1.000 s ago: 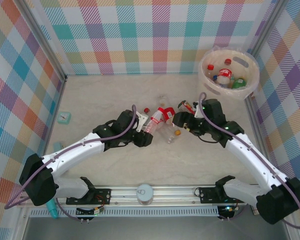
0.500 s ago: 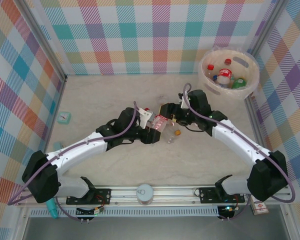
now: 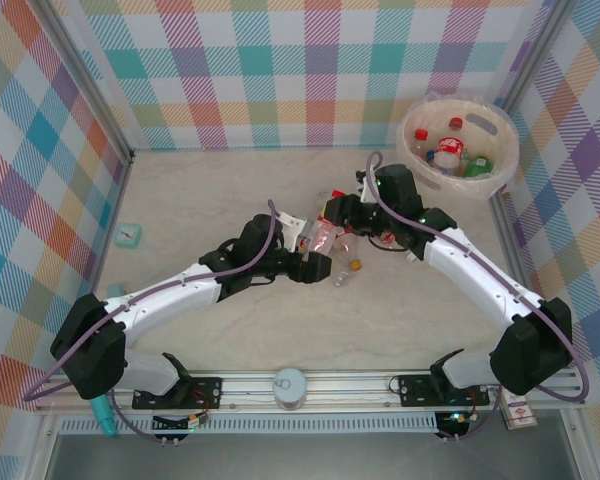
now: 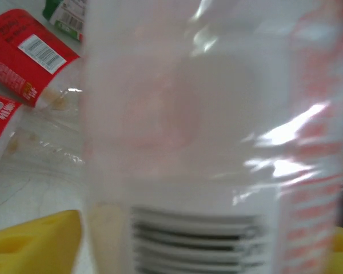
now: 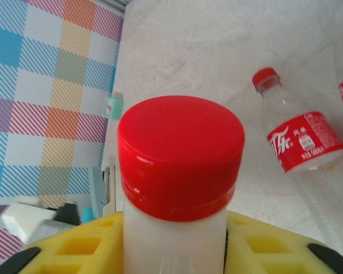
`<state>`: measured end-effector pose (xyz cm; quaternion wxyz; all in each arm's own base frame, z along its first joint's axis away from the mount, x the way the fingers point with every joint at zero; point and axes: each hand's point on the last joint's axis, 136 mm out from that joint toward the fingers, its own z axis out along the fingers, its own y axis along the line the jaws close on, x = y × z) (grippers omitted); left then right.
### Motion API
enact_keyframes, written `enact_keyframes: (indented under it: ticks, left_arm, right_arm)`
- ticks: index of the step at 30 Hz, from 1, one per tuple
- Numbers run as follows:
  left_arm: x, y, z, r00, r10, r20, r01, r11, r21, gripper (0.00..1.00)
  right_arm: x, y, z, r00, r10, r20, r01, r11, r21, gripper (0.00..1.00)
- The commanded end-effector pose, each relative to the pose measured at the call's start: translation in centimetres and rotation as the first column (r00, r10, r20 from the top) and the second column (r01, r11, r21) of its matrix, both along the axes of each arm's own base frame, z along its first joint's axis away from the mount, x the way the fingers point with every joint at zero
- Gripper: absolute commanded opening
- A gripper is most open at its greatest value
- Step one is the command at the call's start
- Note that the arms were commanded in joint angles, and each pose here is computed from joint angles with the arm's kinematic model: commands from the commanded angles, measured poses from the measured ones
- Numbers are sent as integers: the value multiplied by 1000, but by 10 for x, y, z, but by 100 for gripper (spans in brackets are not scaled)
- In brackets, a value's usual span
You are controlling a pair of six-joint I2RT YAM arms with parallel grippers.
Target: Put the plastic bottles in the bin
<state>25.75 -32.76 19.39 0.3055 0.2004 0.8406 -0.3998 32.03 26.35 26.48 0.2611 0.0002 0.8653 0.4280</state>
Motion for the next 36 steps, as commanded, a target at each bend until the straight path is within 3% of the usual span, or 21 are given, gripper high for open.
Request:
enact_keyframes:
  ticks: [1,5,8,12,15,17,20,25,29,32,36]
  left_arm:
    - [12,9,16,994,78,79,-77,997,-14,100]
    - [17,31,27,976,168,136,-169,986,-3,100]
    - [19,40,27,972,200,124,-204,979,20,100]
    - [34,53,7,953,302,-12,-300,952,64,100]
    - [51,63,-11,914,387,-120,-381,922,74,98]
    - [64,66,-19,880,442,-172,-434,897,87,96]
    - [80,57,-28,847,476,-235,-470,878,85,95]
    - [99,42,-42,810,502,-303,-510,858,57,94]
    - [108,38,-60,782,531,-328,-537,840,79,95]
    - [115,31,-67,789,518,-330,-531,846,56,100]
    - [122,26,-82,782,526,-334,-529,844,90,100]
  right_arm:
    - [6,-11,48,989,-17,145,23,999,-40,37]
    - [24,-52,108,940,-111,323,160,978,-130,37]
    - [34,-101,166,841,-212,498,349,915,-200,37]
    - [32,-176,241,636,-331,697,643,727,-241,36]
    - [31,-220,275,487,-359,796,795,560,-233,35]
    - [40,-244,282,434,-352,829,853,458,-252,34]
    - [63,-274,276,417,-369,831,885,375,-277,34]
    - [116,-280,238,521,-380,765,835,412,-364,33]
    - [149,-271,184,647,-433,627,744,538,-396,35]
    - [163,-260,141,722,-448,527,678,606,-415,35]
    - [169,-254,89,778,-469,418,625,636,-452,35]
